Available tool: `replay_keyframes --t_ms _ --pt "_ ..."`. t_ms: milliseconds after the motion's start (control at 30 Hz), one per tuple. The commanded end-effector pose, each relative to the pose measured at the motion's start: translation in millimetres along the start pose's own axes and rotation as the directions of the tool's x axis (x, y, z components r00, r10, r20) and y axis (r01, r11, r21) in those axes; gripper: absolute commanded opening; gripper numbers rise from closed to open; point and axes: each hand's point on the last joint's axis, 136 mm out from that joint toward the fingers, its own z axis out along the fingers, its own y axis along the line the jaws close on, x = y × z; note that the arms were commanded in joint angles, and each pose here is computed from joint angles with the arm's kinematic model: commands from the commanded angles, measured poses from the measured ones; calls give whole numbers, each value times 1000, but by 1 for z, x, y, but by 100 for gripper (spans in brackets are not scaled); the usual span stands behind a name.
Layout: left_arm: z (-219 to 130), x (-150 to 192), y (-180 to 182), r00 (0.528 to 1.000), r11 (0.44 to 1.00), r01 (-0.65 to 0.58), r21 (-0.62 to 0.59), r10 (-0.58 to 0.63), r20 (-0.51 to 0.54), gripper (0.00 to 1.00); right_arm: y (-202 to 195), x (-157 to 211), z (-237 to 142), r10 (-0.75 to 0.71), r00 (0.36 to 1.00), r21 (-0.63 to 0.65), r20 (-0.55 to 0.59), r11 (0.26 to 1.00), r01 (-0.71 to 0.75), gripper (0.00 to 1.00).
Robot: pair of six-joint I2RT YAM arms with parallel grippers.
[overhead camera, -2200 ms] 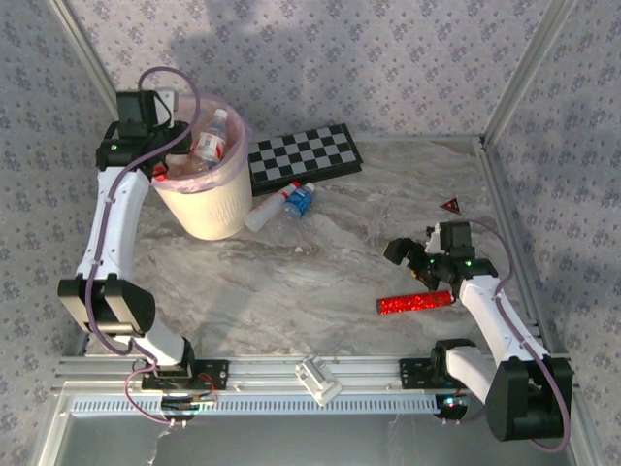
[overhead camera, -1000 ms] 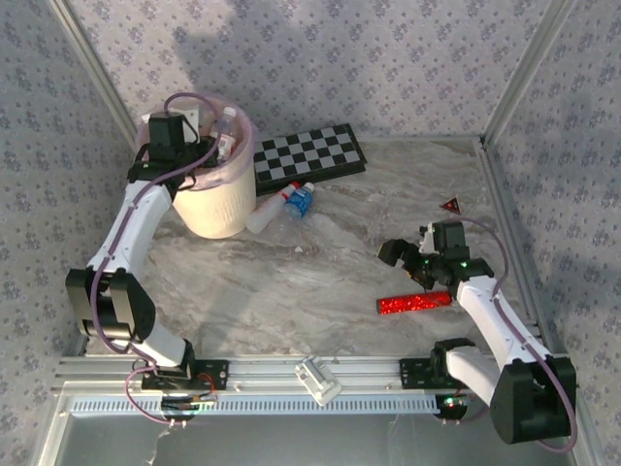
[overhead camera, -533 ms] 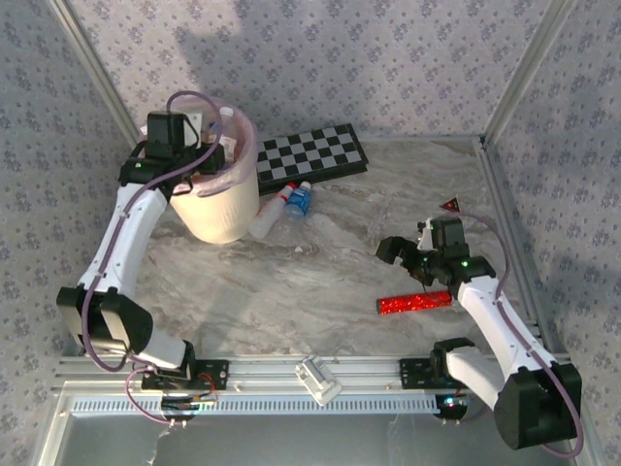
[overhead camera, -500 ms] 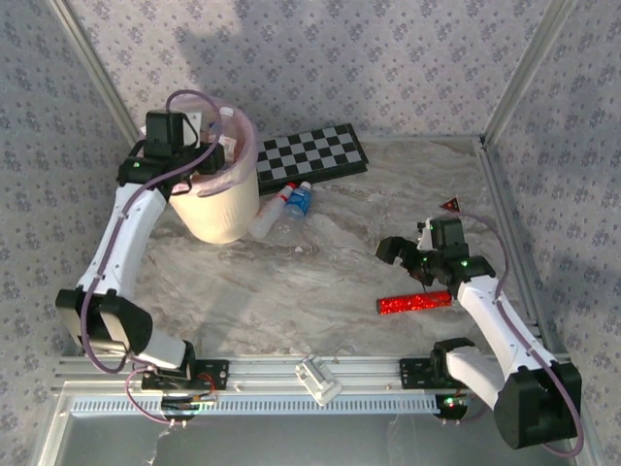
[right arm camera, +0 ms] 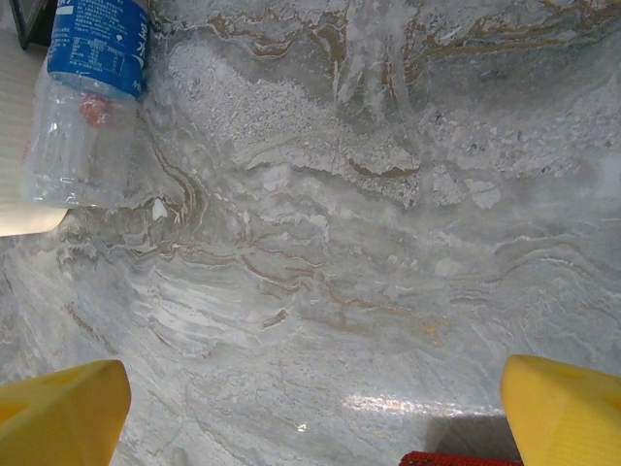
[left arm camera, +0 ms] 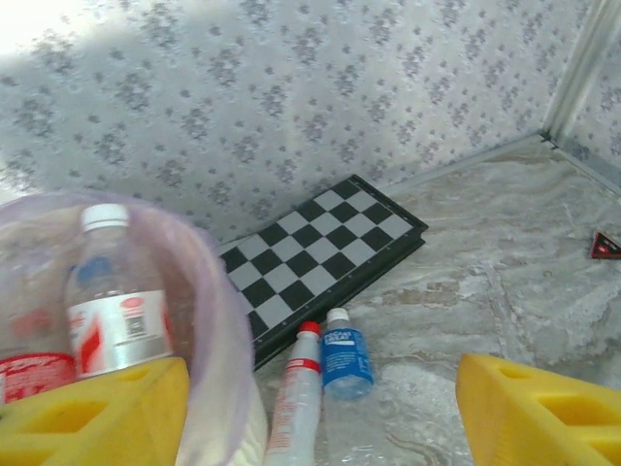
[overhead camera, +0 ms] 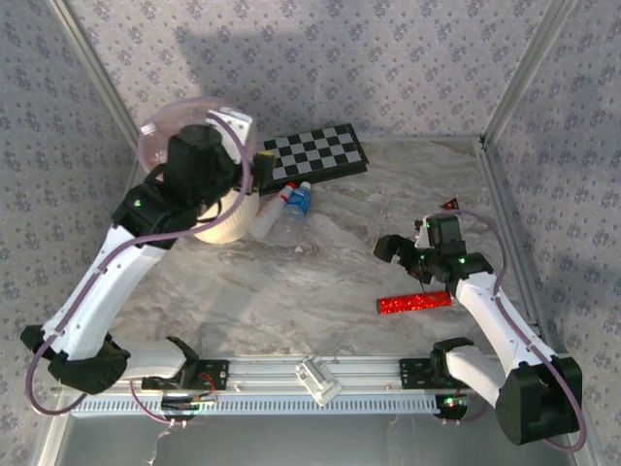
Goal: Put the plastic bottles in the bin
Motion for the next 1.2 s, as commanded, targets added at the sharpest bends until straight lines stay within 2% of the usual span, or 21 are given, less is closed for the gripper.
replay_keyframes --t_ms 0,200,267,400,500,700,867,1033,1167 --pt "37 23 -16 998 998 -28 -54 25 -51 74 9 -10 -10 -9 999 3 36 1000 8 100" --pt "115 106 -63 969 999 -30 25 35 -245 76 4 -6 -17 -8 999 25 50 1000 7 100" --pt "143 138 -65 950 999 -40 6 40 -311 77 4 -5 -18 18 998 23 56 1000 -19 100" --pt "190 202 -55 883 996 93 -5 -85 -462 81 3 -3 -19 19 998 25 56 999 -21 100" --pt "211 233 -48 854 994 100 -46 -109 -510 84 -1 -1 -20 20 998 40 59 999 -22 100" --pt "235 280 -55 796 995 82 -55 -98 -597 87 -4 1 -15 25 999 45 47 999 -27 100" --pt "240 304 -54 765 996 67 -66 -94 -638 83 -5 1 -12 22 999 50 41 998 -24 100" --pt "234 303 -55 762 996 59 -62 -86 -642 65 -4 -2 -11 17 999 49 41 999 -19 100" --pt "215 277 -66 792 1000 21 -23 -31 -610 53 5 -11 -12 7 999 37 50 999 -9 100"
